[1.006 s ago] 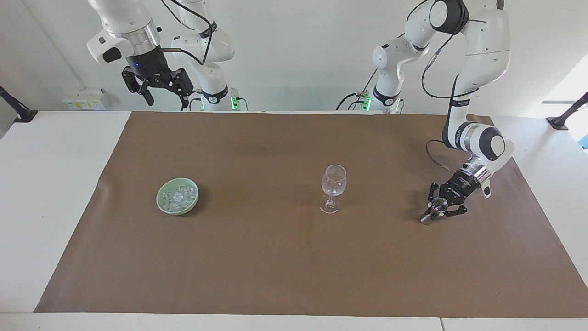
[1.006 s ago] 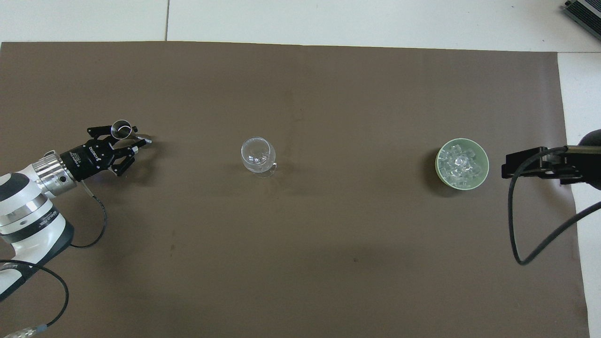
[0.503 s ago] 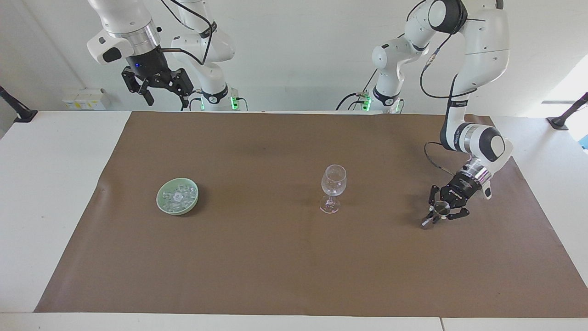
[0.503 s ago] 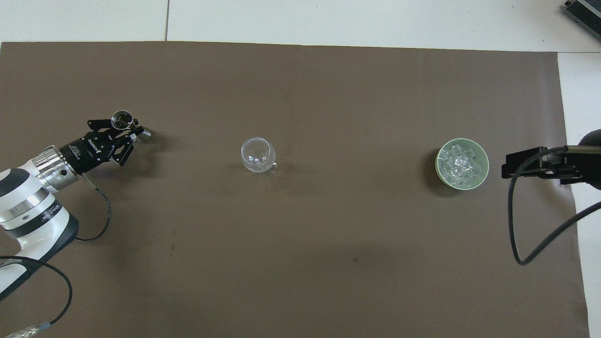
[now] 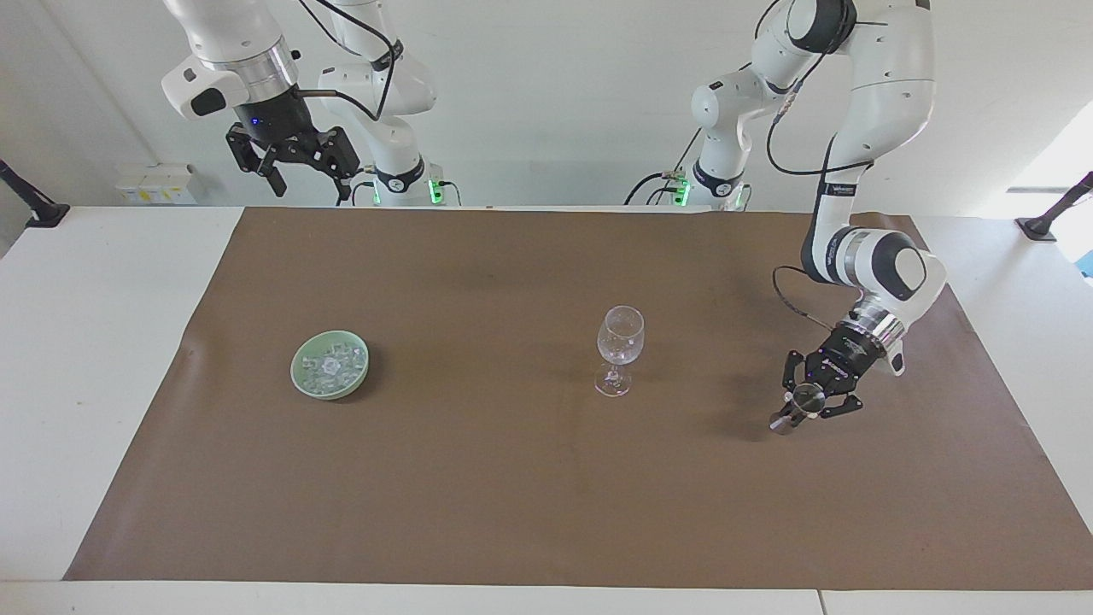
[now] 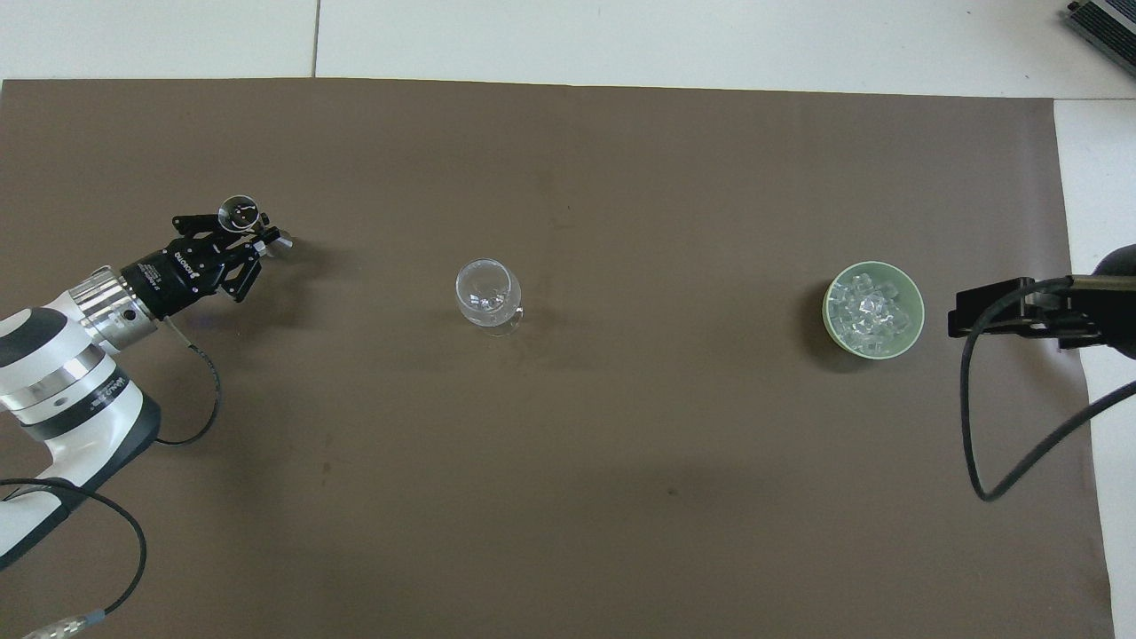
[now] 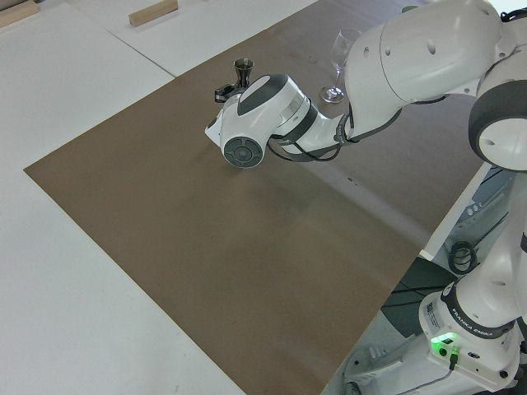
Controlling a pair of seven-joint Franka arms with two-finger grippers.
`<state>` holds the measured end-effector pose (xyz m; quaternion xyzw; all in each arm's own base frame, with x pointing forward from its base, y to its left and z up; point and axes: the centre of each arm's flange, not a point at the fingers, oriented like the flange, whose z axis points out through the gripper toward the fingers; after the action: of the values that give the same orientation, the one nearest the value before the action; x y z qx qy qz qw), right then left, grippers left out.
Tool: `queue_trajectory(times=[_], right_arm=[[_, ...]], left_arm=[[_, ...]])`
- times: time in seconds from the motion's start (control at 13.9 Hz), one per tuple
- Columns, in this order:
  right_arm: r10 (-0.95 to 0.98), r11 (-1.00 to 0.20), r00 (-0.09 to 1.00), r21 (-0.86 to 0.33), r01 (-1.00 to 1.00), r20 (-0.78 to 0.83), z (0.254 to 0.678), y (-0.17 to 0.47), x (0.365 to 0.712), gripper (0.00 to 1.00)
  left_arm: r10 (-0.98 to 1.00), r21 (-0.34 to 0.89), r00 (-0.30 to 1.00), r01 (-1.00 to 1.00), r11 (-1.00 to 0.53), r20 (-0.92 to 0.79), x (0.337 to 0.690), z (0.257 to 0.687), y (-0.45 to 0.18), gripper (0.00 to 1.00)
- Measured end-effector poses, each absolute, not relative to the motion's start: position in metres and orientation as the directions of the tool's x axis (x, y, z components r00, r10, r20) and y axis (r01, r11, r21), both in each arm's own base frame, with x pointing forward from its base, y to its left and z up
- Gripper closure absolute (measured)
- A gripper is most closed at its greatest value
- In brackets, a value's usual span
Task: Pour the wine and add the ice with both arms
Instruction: 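Lift the jigger with the left gripper and carry it toward the glass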
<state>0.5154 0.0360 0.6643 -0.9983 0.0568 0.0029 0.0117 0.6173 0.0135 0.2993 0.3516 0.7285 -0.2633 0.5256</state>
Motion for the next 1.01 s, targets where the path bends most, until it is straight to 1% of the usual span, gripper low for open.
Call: queue_trajectory(times=[0.22, 0.65, 1.01], right_arm=[[-0.113, -0.993, 0.994, -0.023, -0.114, -0.007, 0.664, 0.036, 0.515, 0.0], [-0.113, -0.993, 0.994, -0.023, -0.114, -0.007, 0.664, 0.036, 0.515, 0.0], [-0.113, -0.993, 0.994, -0.023, -0.114, -0.007, 0.664, 0.036, 0.515, 0.0]], left_arm=[[0.235, 0.006, -0.171, 0.796, 0.606, -0.957, 0.618, 0.327, 0.003, 0.79], [0.204, -0.033, -0.19, 0.805, 0.593, -0.96, 0.61, 0.368, -0.025, 0.79], [0.202, -0.042, -0.194, 0.813, 0.581, -0.96, 0.596, 0.383, -0.035, 0.79]])
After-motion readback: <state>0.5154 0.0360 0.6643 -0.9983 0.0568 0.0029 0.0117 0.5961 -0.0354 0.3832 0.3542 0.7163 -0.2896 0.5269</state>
